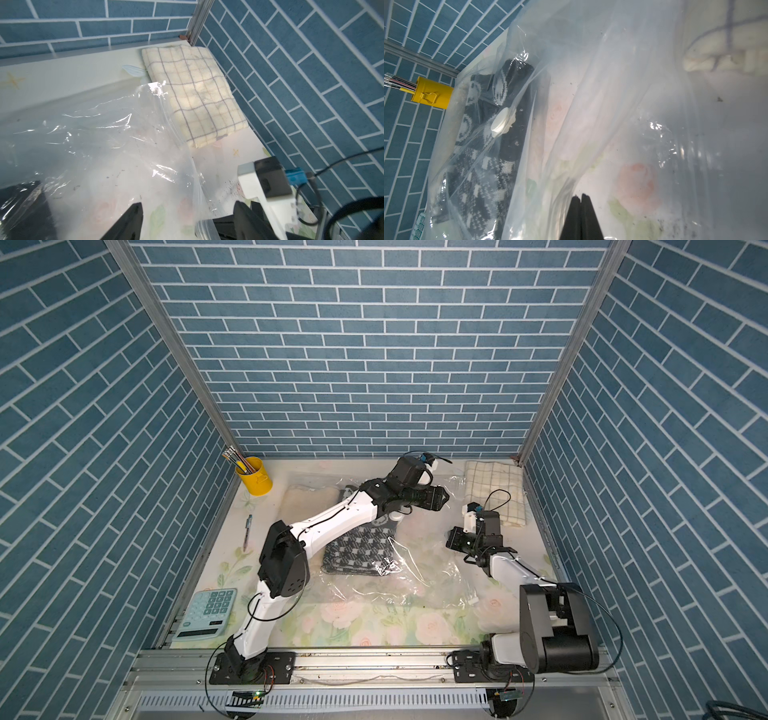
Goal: Take the scarf out of the vacuum bag
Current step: Open the vacuum bag at the center of the board.
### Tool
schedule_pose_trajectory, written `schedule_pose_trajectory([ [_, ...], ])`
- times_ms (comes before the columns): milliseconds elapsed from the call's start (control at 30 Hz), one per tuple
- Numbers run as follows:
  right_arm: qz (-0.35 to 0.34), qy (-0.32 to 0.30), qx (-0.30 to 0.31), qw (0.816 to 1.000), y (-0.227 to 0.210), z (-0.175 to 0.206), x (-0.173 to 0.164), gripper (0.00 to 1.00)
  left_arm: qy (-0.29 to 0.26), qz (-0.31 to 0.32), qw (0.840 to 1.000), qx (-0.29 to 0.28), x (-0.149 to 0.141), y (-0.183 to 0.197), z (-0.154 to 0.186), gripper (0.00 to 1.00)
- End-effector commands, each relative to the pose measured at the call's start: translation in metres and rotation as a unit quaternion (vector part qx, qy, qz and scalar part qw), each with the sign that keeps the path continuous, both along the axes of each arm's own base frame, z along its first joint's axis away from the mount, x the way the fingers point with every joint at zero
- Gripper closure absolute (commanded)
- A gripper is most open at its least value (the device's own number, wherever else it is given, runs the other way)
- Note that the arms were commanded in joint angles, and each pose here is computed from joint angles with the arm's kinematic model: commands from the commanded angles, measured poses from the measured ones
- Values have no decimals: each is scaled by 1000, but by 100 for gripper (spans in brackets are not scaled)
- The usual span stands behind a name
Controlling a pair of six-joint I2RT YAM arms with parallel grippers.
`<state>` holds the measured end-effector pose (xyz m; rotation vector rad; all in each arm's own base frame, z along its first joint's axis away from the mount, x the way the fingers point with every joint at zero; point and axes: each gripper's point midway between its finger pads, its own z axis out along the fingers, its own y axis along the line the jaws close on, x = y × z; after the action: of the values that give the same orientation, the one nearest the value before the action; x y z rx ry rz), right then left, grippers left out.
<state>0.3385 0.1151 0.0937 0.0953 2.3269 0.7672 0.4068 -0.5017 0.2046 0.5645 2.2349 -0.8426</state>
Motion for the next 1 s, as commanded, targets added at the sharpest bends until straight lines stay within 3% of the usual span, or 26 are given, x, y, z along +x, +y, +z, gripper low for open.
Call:
schedule_pose_trajectory([
  [0, 5, -27, -9, 1000, 0, 14, -6, 100, 49, -20, 997, 58, -14, -3, -39, 25],
  [133, 12, -47, -3, 999, 4, 28, -8, 100, 64, -22, 995, 71, -18, -4, -54, 24],
  [567, 60, -31, 12, 998, 42, 17, -22, 100, 77, -40, 993, 74, -36, -14, -61, 22],
  [767, 67, -54, 37, 996, 52, 29, -24, 100, 94, -45, 988, 110, -45, -8, -88, 23],
  [867, 68, -64, 42, 995, 53, 35, -25, 100, 92, -41, 987, 126, -45, -2, -92, 30],
  [967, 69, -77, 49, 993, 53, 43, -27, 100, 91, -42, 987, 128, -46, 0, -91, 55],
])
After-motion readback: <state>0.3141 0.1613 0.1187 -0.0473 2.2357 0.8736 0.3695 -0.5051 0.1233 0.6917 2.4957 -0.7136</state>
